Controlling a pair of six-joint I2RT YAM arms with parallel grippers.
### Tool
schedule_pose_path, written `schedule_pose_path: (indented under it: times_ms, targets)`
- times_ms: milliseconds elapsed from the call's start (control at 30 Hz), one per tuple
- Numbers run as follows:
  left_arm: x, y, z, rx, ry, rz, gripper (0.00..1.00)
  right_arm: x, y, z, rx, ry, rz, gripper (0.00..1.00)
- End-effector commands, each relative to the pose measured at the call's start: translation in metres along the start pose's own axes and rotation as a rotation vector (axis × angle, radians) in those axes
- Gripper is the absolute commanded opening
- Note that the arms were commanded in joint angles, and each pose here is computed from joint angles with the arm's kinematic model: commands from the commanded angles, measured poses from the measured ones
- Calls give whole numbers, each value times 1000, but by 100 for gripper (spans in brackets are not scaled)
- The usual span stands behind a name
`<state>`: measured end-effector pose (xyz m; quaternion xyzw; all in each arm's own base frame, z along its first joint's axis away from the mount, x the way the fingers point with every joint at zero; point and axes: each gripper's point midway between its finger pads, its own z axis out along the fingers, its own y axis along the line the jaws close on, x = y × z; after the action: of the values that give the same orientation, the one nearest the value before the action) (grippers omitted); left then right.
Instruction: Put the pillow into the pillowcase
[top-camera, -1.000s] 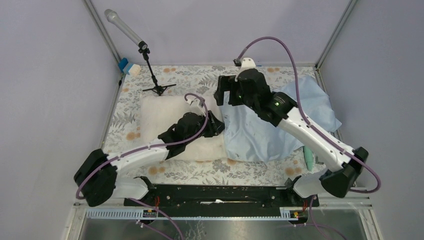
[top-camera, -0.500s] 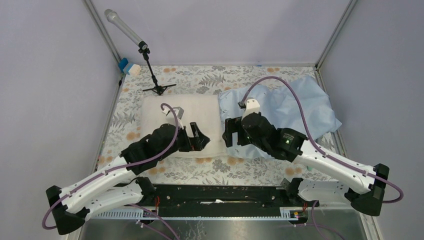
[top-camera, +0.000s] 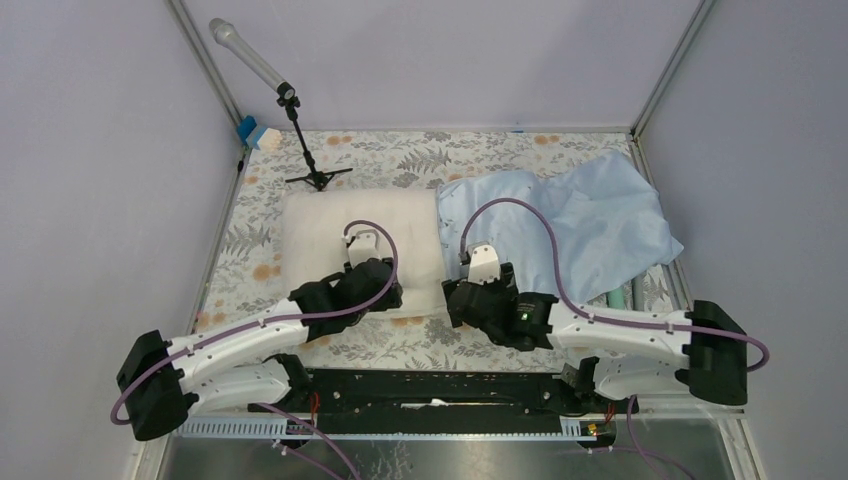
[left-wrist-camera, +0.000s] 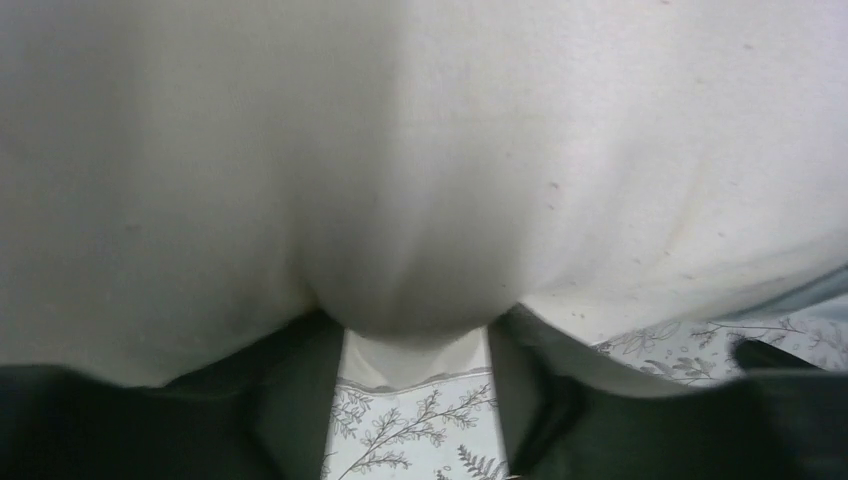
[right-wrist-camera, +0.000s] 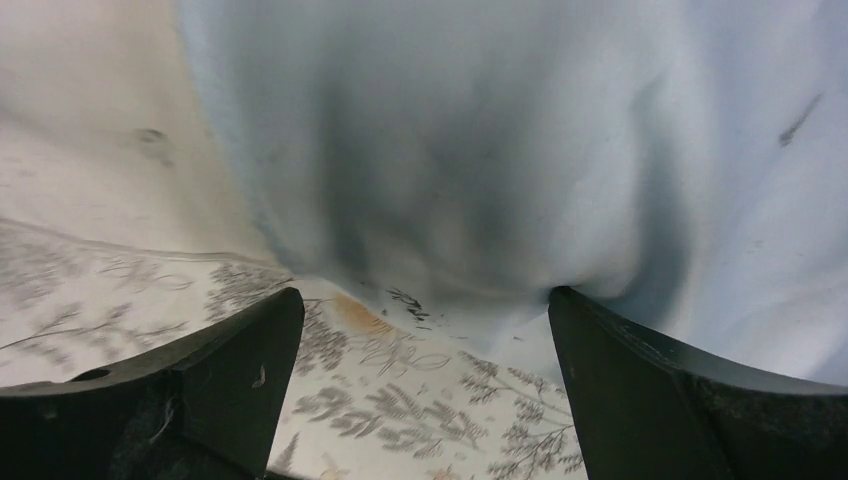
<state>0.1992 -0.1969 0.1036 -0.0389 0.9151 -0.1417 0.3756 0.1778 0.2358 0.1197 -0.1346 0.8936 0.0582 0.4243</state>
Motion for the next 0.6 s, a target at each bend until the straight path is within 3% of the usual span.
schedule_pose_path:
  times_ms: [0, 100, 167, 233, 333, 567]
  targets:
    - [-28, -15, -2, 62, -117, -31, 41, -19, 0, 25, 81, -182, 20, 100]
    - [-28, -26, -3, 107, -104, 1, 19, -31, 5, 33, 110, -236, 8, 99]
    - [-31, -35, -7, 151, -102, 16, 6, -48, 8, 29, 122, -270, -15, 89]
    - [-39, -45, -17, 202, -113, 47, 0, -72, 15, 19, 103, -308, -28, 54]
    - [-65, -72, -50, 325, -138, 85, 0, -109, 23, -6, 63, -332, -49, 3]
    - [-120, -121, -137, 528, -172, 146, 0, -198, 39, -95, -135, -355, -105, 0]
